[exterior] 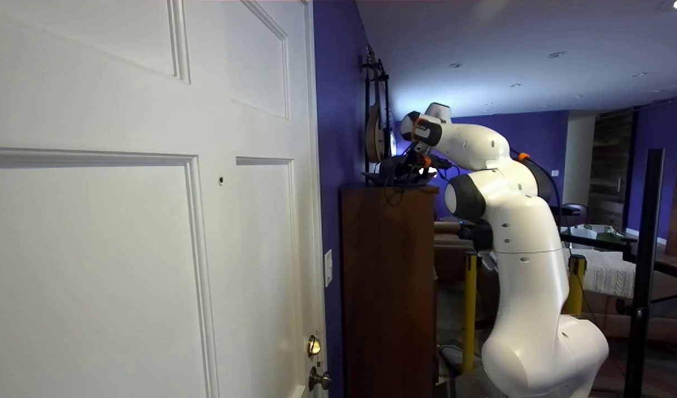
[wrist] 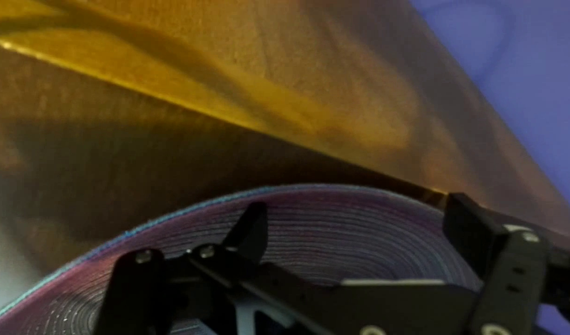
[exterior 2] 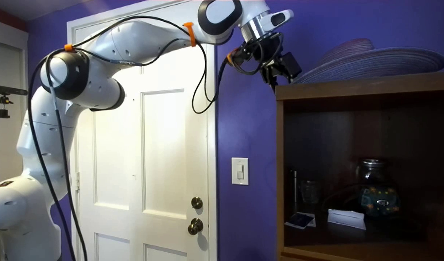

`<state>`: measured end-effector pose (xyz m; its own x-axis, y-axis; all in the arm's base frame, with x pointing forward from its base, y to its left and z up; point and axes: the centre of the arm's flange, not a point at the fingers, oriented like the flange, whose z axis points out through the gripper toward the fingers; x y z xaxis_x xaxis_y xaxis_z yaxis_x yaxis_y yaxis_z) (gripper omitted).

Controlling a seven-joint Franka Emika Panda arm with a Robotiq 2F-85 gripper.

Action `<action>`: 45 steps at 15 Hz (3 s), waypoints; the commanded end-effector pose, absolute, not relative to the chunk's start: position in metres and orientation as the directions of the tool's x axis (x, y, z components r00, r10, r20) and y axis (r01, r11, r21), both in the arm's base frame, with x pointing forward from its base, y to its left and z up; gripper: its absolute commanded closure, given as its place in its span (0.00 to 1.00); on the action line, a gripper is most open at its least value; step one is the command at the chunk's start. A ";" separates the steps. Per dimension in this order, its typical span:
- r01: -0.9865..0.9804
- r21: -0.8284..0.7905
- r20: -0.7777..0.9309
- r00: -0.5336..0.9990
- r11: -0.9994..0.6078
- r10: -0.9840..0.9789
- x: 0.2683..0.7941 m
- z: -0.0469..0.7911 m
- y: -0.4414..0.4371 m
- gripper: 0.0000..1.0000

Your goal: Hang the hat on the hook on the door

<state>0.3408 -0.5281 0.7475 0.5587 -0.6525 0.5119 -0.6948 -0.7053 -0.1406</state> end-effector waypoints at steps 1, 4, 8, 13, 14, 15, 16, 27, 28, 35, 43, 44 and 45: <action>-0.654 -0.201 0.437 0.606 -0.729 -0.664 0.347 0.755 -0.527 0.00; -0.632 -0.212 0.396 0.641 -0.745 -0.657 0.345 0.757 -0.516 0.00; -0.646 -0.181 0.450 0.616 -0.741 -0.647 0.340 0.766 -0.515 0.00; -0.649 -0.208 0.572 0.526 -0.732 -0.629 0.322 0.802 -0.521 0.00; -0.651 -0.213 0.602 0.500 -0.729 -0.622 0.319 0.807 -0.525 0.00; -0.667 -0.202 0.646 0.459 -0.717 -0.609 0.318 0.812 -0.529 0.00; -0.686 -0.188 0.686 0.420 -0.703 -0.594 0.318 0.814 -0.535 0.00; -0.745 -0.107 0.822 0.306 -0.658 -0.481 0.363 0.787 -0.568 0.00; -0.742 -0.105 0.820 0.312 -0.662 -0.480 0.368 0.784 -0.567 0.00; -0.722 -0.098 0.801 0.351 -0.685 -0.485 0.380 0.778 -0.560 0.48; -0.686 -0.168 0.743 0.383 -0.708 -0.548 0.360 0.792 -0.531 0.99; -0.683 -0.187 0.721 0.393 -0.706 -0.570 0.356 0.795 -0.525 1.00; -0.684 -0.196 0.686 0.416 -0.703 -0.597 0.351 0.799 -0.519 1.00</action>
